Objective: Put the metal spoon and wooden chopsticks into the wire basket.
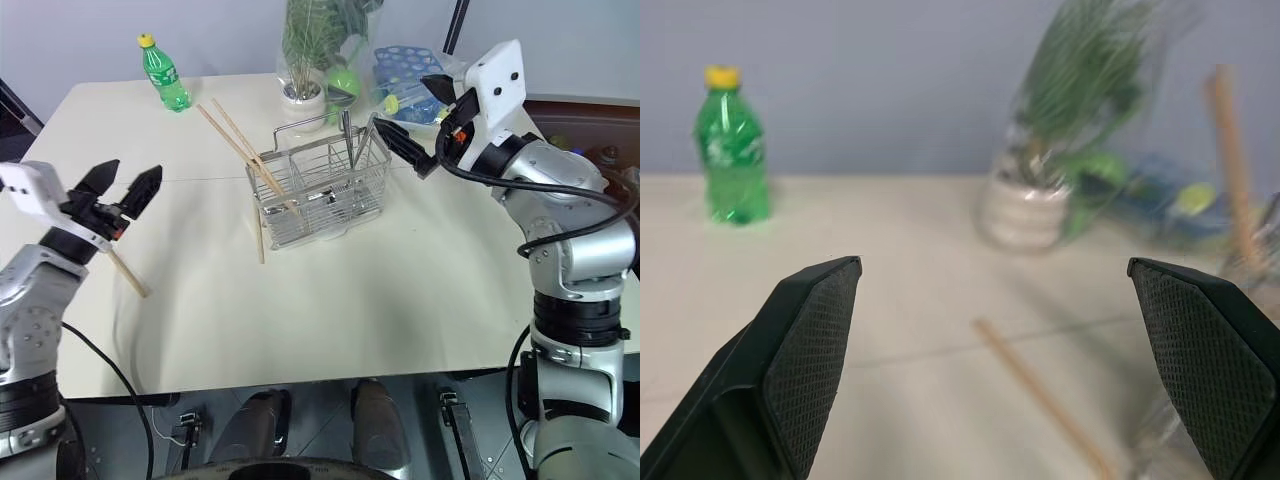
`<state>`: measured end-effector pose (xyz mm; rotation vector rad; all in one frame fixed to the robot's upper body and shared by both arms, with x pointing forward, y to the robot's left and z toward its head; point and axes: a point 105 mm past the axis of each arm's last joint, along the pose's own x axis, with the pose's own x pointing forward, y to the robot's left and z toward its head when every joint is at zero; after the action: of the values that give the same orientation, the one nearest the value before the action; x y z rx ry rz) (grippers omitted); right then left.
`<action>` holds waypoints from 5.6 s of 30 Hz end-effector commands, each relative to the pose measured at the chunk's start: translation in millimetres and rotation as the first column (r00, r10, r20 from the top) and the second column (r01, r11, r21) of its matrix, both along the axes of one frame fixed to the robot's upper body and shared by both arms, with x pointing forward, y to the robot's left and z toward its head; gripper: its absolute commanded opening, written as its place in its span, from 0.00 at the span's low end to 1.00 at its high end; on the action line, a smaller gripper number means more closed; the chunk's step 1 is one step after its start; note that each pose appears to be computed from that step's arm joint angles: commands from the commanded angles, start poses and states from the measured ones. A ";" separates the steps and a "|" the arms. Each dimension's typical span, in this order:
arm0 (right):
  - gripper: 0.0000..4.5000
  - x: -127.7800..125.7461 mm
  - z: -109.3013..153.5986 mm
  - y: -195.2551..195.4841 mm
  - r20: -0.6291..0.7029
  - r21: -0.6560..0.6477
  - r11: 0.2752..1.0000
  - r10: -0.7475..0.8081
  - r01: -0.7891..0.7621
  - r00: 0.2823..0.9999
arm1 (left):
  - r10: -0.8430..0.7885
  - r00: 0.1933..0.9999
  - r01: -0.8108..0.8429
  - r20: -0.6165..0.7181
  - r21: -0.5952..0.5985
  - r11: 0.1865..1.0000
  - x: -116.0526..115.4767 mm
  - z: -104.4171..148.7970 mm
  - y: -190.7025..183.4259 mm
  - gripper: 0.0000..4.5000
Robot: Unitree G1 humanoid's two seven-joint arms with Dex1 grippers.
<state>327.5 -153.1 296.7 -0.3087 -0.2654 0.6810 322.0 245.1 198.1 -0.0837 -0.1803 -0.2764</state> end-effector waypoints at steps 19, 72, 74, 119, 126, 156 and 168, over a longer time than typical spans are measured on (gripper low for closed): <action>0.99 -80.3 -60.5 17.0 -0.257 -0.098 0.953 0.255 -0.288 0.932 | 0.209 0.976 -0.202 -0.067 0.095 0.975 32.1 -48.9 -15.7 1.00; 0.99 -70.6 -53.9 18.6 -0.232 -0.232 0.920 0.263 -0.316 0.937 | 0.113 0.915 -0.045 -0.387 0.179 0.983 106.9 -54.0 -125.3 1.00; 0.99 -70.0 -54.3 17.5 -0.233 -0.238 0.920 0.256 -0.311 0.938 | 0.100 0.913 -0.033 -0.395 0.171 0.985 107.4 -55.8 -128.1 1.00; 0.99 -60.9 -47.9 18.8 -0.197 -0.203 0.939 0.238 -0.277 0.951 | 0.350 0.747 -0.204 -0.565 0.306 0.930 105.5 -70.0 -91.7 1.00; 0.99 -60.3 -45.6 18.4 -0.196 -0.200 0.938 0.244 -0.282 0.950 | 0.330 0.735 -0.201 -0.592 0.274 0.941 104.8 -71.0 -96.5 1.00; 1.00 -61.8 -33.2 9.5 -0.203 -0.215 0.932 0.250 -0.292 0.947 | 0.308 0.660 -0.265 -0.685 0.170 0.949 91.0 -89.7 -99.2 0.00; 1.00 -58.6 -33.8 10.2 -0.203 -0.211 0.932 0.252 -0.294 0.946 | 0.264 0.713 -0.206 -0.649 0.165 0.964 89.9 -84.7 -91.9 0.00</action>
<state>270.0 -142.7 251.5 -0.4185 -0.0080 1.0236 415.5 148.9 118.0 -0.0874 0.5386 0.0342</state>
